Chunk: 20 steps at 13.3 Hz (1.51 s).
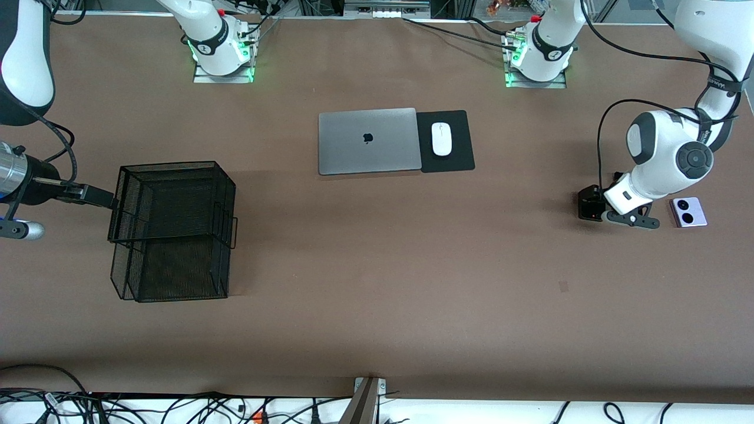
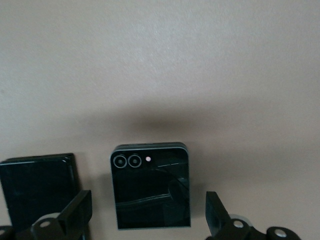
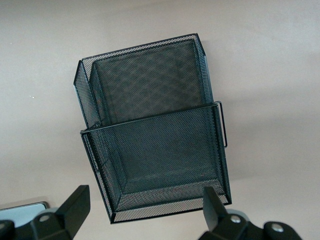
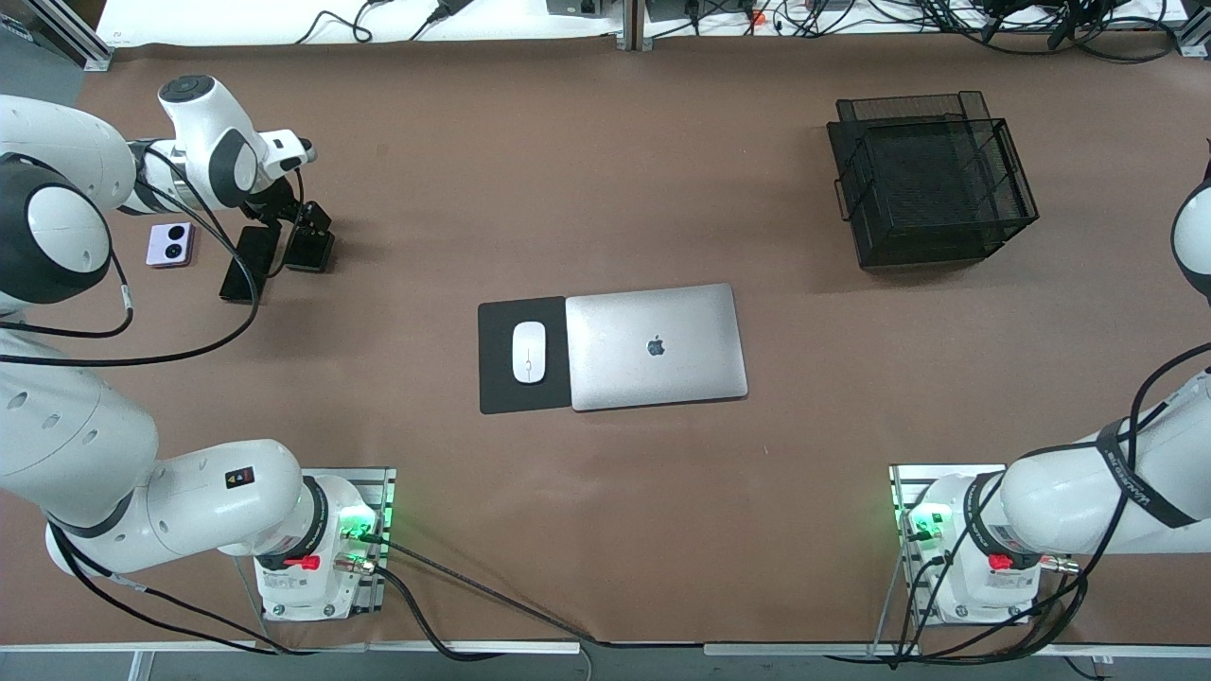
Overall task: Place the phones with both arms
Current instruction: 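Align and close the left gripper on the small black flip phone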
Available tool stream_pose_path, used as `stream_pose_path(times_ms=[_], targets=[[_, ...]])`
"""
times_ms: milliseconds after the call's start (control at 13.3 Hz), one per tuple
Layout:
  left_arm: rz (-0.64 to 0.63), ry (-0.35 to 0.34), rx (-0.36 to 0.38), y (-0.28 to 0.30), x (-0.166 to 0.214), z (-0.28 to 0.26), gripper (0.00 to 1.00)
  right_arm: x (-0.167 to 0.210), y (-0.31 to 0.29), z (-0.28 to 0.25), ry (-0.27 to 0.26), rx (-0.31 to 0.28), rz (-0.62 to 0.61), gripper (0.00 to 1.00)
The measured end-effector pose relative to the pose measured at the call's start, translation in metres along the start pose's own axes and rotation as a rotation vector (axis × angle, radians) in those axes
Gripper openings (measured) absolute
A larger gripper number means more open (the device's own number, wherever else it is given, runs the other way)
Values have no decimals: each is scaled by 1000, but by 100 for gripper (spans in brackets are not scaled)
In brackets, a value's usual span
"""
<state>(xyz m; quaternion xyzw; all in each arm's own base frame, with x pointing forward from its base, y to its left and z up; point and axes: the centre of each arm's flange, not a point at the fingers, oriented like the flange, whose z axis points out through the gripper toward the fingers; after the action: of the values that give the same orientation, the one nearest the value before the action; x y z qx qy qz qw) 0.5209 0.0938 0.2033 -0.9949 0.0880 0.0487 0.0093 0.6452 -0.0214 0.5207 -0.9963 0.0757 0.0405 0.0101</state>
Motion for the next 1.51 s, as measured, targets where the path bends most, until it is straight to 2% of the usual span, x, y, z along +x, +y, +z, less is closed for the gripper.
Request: stream_pose_path(times_ms=[528, 1508], targets=[[-31, 27, -12, 4, 0, 35, 100, 0, 0, 0, 0, 0, 0, 100], [-53, 38, -10, -1, 1, 34, 100, 0, 0, 0, 0, 0, 0, 100]])
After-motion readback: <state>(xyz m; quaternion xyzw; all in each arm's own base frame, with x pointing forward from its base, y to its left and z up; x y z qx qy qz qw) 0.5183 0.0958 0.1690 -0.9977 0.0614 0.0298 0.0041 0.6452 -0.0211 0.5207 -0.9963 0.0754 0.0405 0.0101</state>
